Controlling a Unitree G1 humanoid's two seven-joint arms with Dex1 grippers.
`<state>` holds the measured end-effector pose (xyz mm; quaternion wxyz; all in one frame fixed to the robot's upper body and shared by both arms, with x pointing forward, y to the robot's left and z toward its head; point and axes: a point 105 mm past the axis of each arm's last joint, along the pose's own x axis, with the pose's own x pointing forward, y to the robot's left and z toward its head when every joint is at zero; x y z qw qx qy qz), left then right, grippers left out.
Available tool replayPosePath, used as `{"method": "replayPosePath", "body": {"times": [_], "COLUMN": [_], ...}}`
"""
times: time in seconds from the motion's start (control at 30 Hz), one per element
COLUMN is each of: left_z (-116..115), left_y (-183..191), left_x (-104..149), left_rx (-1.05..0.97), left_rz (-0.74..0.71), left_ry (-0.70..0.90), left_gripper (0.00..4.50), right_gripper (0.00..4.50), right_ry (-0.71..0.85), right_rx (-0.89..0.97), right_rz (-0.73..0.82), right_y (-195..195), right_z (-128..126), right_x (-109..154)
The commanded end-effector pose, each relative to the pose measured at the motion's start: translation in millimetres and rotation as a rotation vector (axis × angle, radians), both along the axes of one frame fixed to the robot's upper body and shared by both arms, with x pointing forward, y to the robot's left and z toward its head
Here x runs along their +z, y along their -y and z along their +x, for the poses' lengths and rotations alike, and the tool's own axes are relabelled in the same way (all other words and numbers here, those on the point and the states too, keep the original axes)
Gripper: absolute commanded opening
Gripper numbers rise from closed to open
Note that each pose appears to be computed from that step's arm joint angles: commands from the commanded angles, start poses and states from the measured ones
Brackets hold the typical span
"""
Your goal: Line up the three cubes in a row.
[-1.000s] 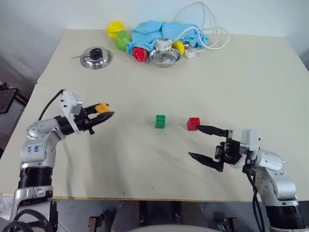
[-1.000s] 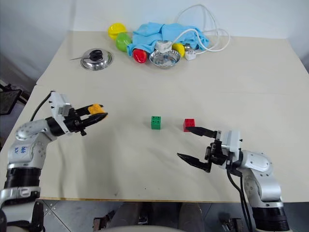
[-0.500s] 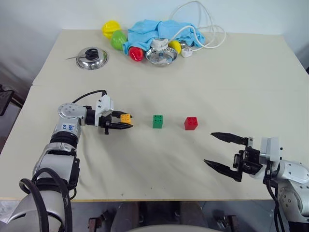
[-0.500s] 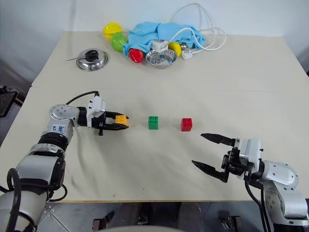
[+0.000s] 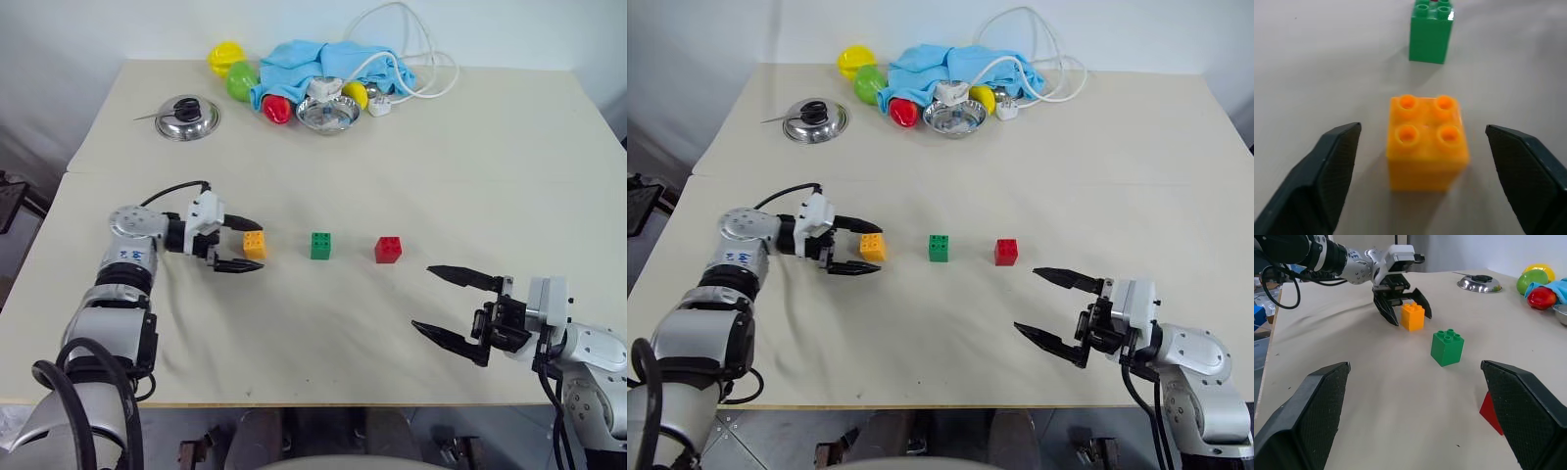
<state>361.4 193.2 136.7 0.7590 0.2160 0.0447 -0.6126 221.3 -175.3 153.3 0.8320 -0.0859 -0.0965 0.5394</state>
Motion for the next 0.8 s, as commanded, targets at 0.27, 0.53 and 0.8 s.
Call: {"method": "replayPosePath", "body": {"times": [0.27,0.53,0.8], "left_z": [-81,-117,-110], "left_y": [-68,-50,-52], "left_x": [17,27,27], "left_rx": [0.191,0.325,0.378], "left_rz": [-0.098,-0.283,-0.254], "left_ry": [0.118,0.113,0.159], "left_gripper": [4.18,4.18,4.18], "right_gripper": [4.5,4.5,4.5], "right_ry": [0.081,0.079,0.066], "right_rx": [0.047,0.058,0.036], "right_rz": [0.013,0.057,0.055], "right_y": [17,18,23], "right_z": [3,17,32], "right_x": [20,20,15]}}
